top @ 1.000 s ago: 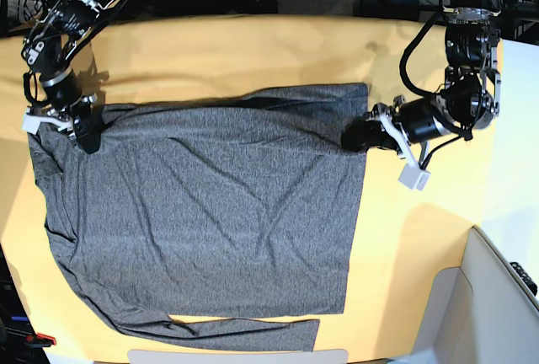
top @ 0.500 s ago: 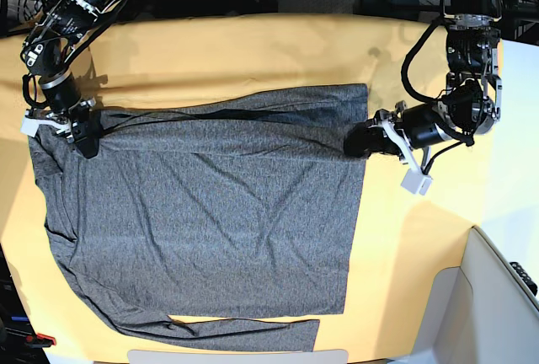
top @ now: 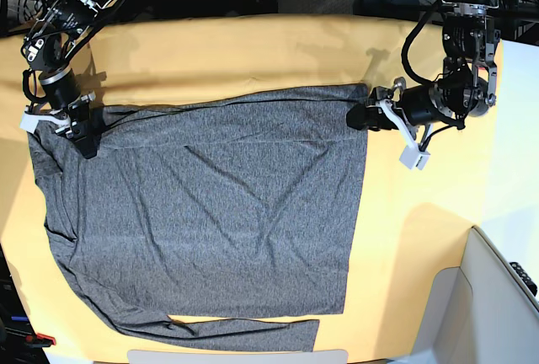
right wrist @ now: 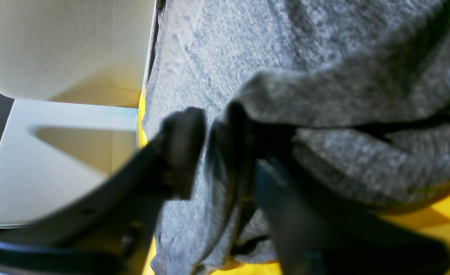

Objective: Fold the T-shirt properly
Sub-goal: 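Drag the shirt edge further, spreading the sleeve under the body, then open both grippers and regrasp the shirt edge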

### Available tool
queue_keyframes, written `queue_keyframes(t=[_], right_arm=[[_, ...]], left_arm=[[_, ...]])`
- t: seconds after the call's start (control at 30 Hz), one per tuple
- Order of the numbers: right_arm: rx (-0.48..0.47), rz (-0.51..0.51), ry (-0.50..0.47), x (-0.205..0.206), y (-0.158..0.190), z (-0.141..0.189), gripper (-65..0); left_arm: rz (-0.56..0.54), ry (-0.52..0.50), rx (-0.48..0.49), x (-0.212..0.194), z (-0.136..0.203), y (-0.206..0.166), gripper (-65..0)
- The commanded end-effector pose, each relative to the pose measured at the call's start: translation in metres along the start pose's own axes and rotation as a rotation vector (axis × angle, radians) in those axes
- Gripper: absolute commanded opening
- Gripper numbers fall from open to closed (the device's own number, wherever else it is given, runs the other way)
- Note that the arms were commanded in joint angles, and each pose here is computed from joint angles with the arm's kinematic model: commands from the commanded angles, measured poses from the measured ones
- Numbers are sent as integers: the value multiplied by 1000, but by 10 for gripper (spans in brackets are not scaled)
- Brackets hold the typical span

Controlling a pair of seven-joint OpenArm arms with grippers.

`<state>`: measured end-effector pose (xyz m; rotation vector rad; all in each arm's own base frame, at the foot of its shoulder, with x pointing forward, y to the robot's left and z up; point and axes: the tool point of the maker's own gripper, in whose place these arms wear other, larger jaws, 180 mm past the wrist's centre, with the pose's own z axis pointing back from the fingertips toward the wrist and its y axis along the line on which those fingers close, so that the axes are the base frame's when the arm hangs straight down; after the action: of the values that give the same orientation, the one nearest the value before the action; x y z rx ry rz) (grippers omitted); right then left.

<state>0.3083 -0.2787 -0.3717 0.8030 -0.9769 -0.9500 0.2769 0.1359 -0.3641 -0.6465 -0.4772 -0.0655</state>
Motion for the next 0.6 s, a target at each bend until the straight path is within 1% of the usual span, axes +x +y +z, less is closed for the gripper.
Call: queue_keyframes(t=[0.0,0.07,0.13,0.23,0.43,0.5,0.57], right_arm=[[-88,-20,55,-14,-22,5,-388],[-89,-18,54,-14,-22,6,-325],[-85,0,47,-10,-18,8,-277],[-72,54,23,0,-6,15,-236],[-26,234,-54,23,39,39,-228],[-24,305,-83,35,52,48,-228],[-28,352,-100,46,59,55,-229]], left_arm=[[-28,-43,-11,17,6,-5,-423],[-29,-35,-9,16,7,-4,-423],[-27,-14,-6,12,8,-3,-423],[-32,-1,-7,10,8,-4,-423],[-43,11,11,10,14,1,-423],[-43,10,13,11,15,2,-423],[-44,11,16,11,15,3,-423]])
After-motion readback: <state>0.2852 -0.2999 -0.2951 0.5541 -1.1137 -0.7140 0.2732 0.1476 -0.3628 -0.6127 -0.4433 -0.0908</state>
